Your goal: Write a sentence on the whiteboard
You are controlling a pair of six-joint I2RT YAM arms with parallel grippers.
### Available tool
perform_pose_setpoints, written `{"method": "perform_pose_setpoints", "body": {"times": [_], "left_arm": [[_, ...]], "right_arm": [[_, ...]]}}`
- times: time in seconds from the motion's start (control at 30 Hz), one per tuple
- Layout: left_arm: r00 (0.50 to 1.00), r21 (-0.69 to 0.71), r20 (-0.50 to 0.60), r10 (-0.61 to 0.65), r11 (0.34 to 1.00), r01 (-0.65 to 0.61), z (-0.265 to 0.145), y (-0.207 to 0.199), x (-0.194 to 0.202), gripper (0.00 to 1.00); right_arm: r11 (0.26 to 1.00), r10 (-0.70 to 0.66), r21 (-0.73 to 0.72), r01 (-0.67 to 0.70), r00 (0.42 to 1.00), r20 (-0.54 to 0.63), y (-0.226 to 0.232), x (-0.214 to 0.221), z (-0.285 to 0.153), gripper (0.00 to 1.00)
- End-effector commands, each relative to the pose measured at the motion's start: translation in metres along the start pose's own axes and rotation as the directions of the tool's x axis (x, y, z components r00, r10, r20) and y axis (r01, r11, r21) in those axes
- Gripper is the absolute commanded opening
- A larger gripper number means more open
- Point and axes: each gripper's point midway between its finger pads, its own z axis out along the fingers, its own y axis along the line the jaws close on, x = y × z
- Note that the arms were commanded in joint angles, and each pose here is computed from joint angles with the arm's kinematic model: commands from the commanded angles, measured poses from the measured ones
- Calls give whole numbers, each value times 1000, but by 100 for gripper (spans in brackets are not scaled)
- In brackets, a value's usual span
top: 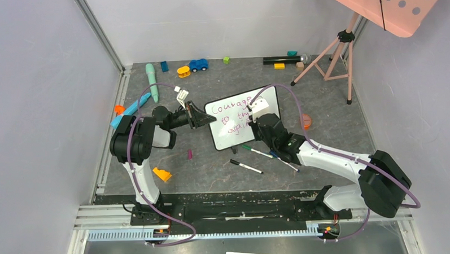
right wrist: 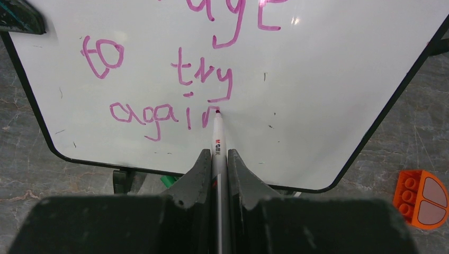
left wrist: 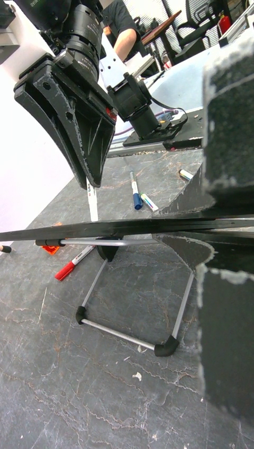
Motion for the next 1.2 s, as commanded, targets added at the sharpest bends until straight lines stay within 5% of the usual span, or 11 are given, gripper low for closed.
{"method": "perform_pose_setpoints", "body": {"times": [0.0,0.67,1.17], "left_arm": [[992,69,14,122,990,-122,2,-25,-18,2],[992,73,12,123,990,-124,2,-26,-18,5],[992,73,12,125,989,-126,1,-27,-18,4]], "right_arm": [[1000,13,-1,-13,1000,-16,-3,12,-1,0],[999,51,-9,-51,995,90,-16,-17,-34,0],[1000,27,1,-27,999,22,-14,6,-21,0]]}}
